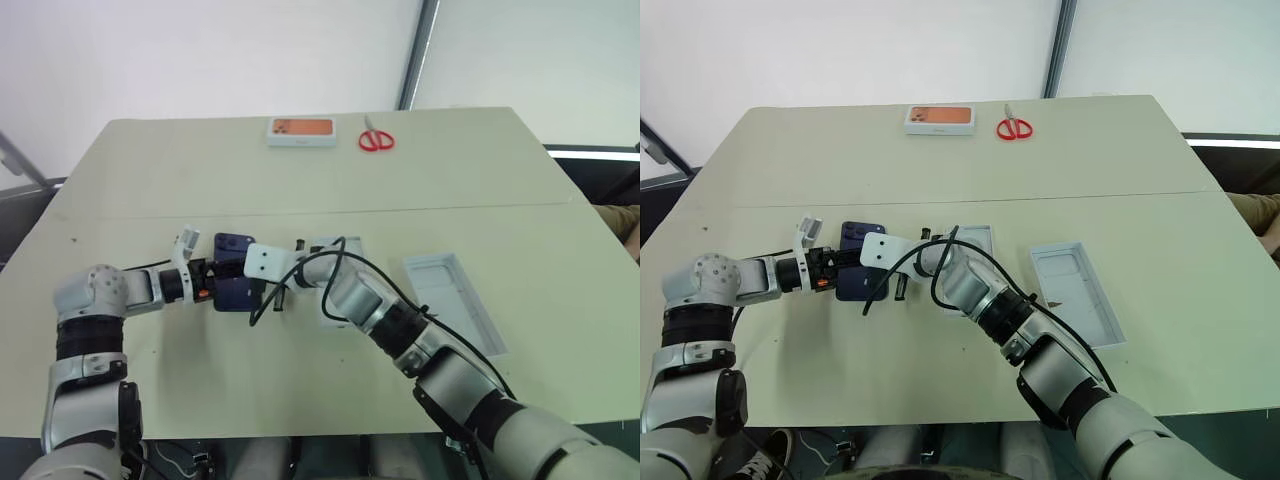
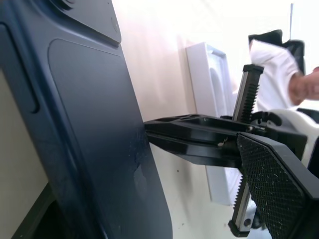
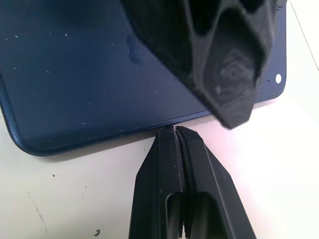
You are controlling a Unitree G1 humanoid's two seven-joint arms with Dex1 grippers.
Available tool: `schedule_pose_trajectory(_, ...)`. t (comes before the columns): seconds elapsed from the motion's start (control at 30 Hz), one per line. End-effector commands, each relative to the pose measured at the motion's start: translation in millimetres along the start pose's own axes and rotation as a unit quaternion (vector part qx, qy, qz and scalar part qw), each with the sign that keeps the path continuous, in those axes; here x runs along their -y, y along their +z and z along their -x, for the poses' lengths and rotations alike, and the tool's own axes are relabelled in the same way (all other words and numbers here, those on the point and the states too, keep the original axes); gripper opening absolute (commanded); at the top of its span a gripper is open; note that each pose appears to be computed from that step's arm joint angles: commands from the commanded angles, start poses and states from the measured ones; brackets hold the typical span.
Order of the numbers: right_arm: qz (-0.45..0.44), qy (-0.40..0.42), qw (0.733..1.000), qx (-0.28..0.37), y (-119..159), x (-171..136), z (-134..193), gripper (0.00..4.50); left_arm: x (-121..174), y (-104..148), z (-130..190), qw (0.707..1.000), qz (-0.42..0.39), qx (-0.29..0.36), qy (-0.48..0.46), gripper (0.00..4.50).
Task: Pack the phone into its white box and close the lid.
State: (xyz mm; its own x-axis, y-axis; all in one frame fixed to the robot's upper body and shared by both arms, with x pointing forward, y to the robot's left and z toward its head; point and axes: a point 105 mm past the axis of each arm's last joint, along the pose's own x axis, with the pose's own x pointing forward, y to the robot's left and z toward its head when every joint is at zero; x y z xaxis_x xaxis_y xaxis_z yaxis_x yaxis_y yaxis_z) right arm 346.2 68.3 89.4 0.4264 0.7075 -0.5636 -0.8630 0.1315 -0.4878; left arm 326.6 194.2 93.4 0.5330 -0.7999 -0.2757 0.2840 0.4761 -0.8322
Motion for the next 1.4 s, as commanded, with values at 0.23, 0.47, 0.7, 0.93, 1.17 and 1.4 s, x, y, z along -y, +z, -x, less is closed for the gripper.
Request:
schedule_pose_trajectory(0.23,0.004,0.004,1.0,0.004,2,-3,-1,0.06,-6,-1,25,1.0,0.011,0.019,-0.003,4.01)
schedule_pose_trajectory(0.47,0.006,0.007,1.0,0.004,2,-4,-2,0.02,-7,2,31,0.999,0.013,0.032,-0.003,3.75)
schedule_pose_trajectory(0.7,0.008,0.007,1.0,0.005,2,-4,-2,0.0,-7,-2,26,0.999,0.018,0.033,-0.011,0.67)
schedule_pose_trajectory(0.93,0.006,0.007,1.0,0.006,4,-4,-1,0.0,-5,-7,24,0.999,0.018,0.027,-0.017,0.67)
schedule_pose_trajectory(1.17,0.005,0.006,1.0,0.005,3,-5,-2,0.0,-7,-9,25,0.999,0.029,0.029,-0.016,0.14)
schedule_pose_trajectory(1.4,0.008,0.001,0.999,0.041,12,-1,5,0.0,-1,-3,30,0.995,0.043,0.07,-0.053,0.01)
